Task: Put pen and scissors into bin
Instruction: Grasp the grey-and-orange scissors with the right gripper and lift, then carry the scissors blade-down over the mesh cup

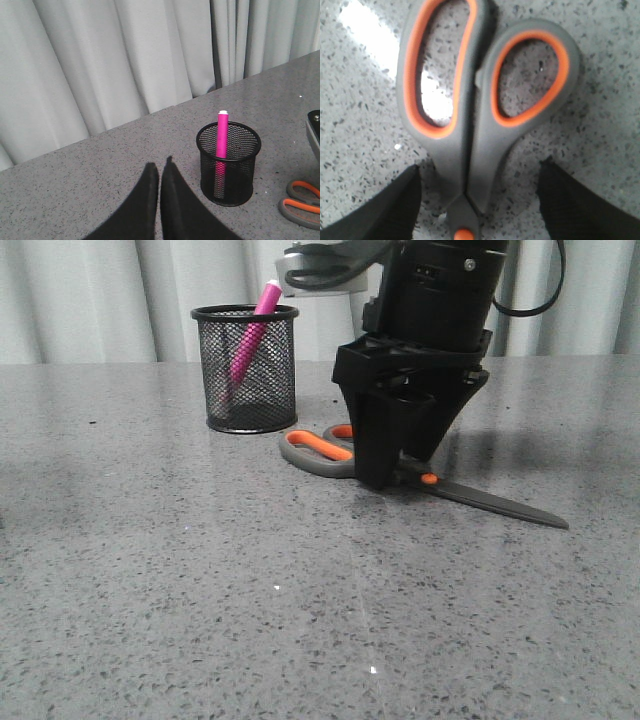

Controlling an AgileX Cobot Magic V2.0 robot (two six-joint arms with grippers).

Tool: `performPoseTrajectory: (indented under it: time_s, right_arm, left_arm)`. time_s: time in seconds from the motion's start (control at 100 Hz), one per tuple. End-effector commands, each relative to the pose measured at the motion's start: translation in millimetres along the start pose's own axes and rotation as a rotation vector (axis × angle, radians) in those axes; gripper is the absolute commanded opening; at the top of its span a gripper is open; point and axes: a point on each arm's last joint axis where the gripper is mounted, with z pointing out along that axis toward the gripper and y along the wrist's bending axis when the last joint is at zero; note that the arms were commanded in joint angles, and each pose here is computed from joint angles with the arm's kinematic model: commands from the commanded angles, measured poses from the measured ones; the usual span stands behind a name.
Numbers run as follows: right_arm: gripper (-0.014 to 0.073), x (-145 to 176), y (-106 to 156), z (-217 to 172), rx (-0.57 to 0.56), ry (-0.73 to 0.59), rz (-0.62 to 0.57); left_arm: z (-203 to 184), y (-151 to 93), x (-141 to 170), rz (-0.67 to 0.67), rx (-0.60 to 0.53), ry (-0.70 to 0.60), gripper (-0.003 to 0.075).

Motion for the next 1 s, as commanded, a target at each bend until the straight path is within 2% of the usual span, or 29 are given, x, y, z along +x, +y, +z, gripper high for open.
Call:
performPoseTrajectory:
  time_s: [0.0,0.06,0.13,0.39,0.49,0.66,0.81,0.99]
  right_arm:
    - [0.0441,-7,6,-18,0.009,-0.071,-0.011]
    - [0.0432,-8,8,-16,0.009,-0.069,-0.019]
    - [0.0378,-9,9,-15,0.008,-0.066,-0.023]
    - [0.0079,-7,10,-14,-0.001,-0.045,-0.023]
    - [-0.0078,-6,10,-14,-0.005,-0.037,-0.023]
    - [-0.0074,-6,12,-28,0.012,-0.082,-0.016]
    - [-0.0074,-5,19,-75,0.07,-0.265,0.006]
    - [-0.0074,4,32,-141,0.185,-0.7,0.03]
  left_arm:
    - [-5,2,-12,-0.03,-0.026,-0.058,-0.0019]
    - [-5,2,-12,-0.03,-0.026,-0.058,-0.0019]
    - [-5,2,-12,-0.03,-0.026,-0.058,-0.0019]
    - [-5,2,-12,-0.03,-0.026,-0.058,-0.0019]
    - [-5,2,-12,-0.03,-0.026,-0.058,-0.0019]
    - [-5,2,-12,-0.03,-0.026,-0.058,-0.0019]
    - [-5,2,-12,-0.03,-0.026,-0.058,-0.0019]
    - [-5,2,-12,-0.03,-0.026,-0.058,-0.0019]
